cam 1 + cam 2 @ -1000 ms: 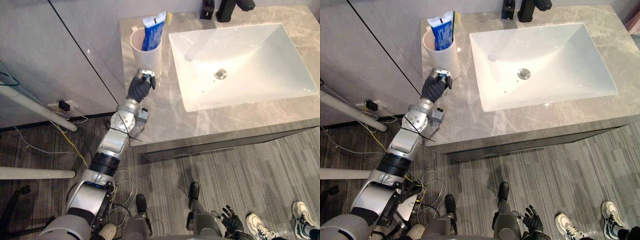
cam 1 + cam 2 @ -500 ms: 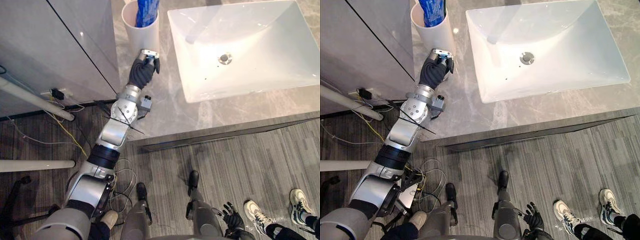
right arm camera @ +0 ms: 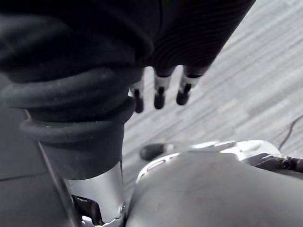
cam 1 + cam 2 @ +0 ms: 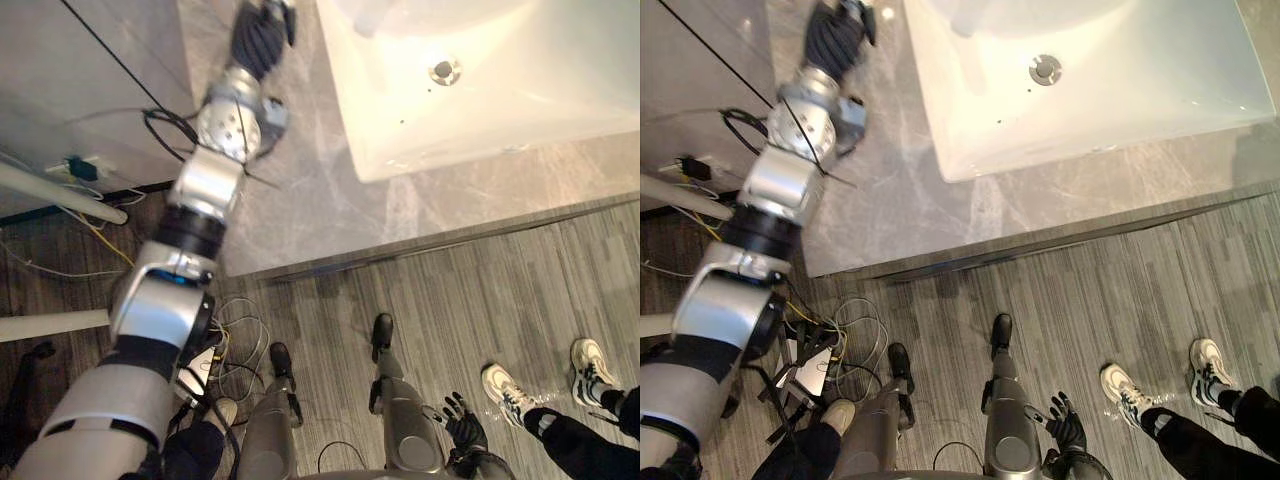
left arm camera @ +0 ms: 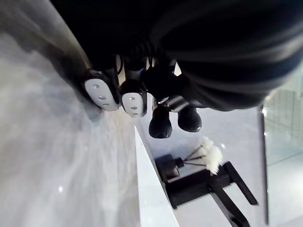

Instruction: Organize washtable

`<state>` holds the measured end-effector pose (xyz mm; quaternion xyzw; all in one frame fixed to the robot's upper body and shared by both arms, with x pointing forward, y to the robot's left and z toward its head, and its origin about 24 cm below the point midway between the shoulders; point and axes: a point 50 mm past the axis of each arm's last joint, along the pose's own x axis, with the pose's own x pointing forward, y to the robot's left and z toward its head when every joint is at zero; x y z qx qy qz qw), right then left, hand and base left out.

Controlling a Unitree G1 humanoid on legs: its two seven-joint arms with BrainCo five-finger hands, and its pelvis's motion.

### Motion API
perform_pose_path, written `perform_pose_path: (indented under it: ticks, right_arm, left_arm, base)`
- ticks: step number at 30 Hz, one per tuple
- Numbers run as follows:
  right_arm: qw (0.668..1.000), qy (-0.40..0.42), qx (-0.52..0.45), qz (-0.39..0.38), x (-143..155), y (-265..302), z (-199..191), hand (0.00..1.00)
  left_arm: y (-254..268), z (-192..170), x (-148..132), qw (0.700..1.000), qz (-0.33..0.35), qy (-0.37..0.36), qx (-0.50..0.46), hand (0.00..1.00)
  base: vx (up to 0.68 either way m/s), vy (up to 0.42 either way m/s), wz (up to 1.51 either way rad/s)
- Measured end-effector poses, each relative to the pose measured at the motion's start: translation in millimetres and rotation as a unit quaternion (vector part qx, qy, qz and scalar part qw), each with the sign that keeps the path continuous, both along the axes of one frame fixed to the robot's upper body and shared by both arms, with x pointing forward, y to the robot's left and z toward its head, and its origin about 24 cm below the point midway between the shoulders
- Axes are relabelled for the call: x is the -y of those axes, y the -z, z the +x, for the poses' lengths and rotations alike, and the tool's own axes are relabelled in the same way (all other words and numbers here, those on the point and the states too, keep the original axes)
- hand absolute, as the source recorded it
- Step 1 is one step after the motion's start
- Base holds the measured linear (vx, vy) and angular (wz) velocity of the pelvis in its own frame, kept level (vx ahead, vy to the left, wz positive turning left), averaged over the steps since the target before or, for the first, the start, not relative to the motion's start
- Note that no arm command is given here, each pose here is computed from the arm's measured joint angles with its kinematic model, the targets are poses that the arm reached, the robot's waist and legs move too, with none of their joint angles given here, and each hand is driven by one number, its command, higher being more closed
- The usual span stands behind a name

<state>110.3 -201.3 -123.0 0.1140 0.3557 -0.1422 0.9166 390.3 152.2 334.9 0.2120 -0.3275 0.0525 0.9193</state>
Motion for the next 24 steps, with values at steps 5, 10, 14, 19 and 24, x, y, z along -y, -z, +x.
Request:
perform_pose_path:
  ticks: [5,10,14,19,24]
  right_arm:
    - [1.000,0.002,0.017,0.006,-1.5,-4.2,3.1,0.00]
    - [1.000,0.001,0.027,0.012,-1.7,-7.4,-0.9,0.00]
    - [0.999,0.009,0.028,0.018,-2.1,-6.9,-2.7,0.00]
    - [1.000,0.007,0.023,0.018,-3.5,-5.5,-5.4,0.00]
    - [1.000,0.012,0.011,0.016,-3.4,-2.1,-9.5,0.00]
  left_arm:
    - [-30.0,-1.6,-24.4,0.999,-0.018,-0.047,0.020,1.00]
    - [-30.0,-1.5,-22.8,0.999,-0.031,-0.037,0.020,1.00]
    - [-27.3,-1.8,-7.5,0.999,-0.046,-0.005,0.019,1.00]
    - [-6.5,-16.3,20.1,0.997,-0.034,0.058,0.039,1.00]
    - [39.0,-30.9,36.6,0.993,-0.021,0.112,0.017,1.00]
  base:
    - [0.00,-0.012,-0.05]
    - [0.00,0.000,0.00]
    - [-0.01,0.005,0.00]
    - [0.00,0.009,0.02]
    - [0.00,0.004,0.01]
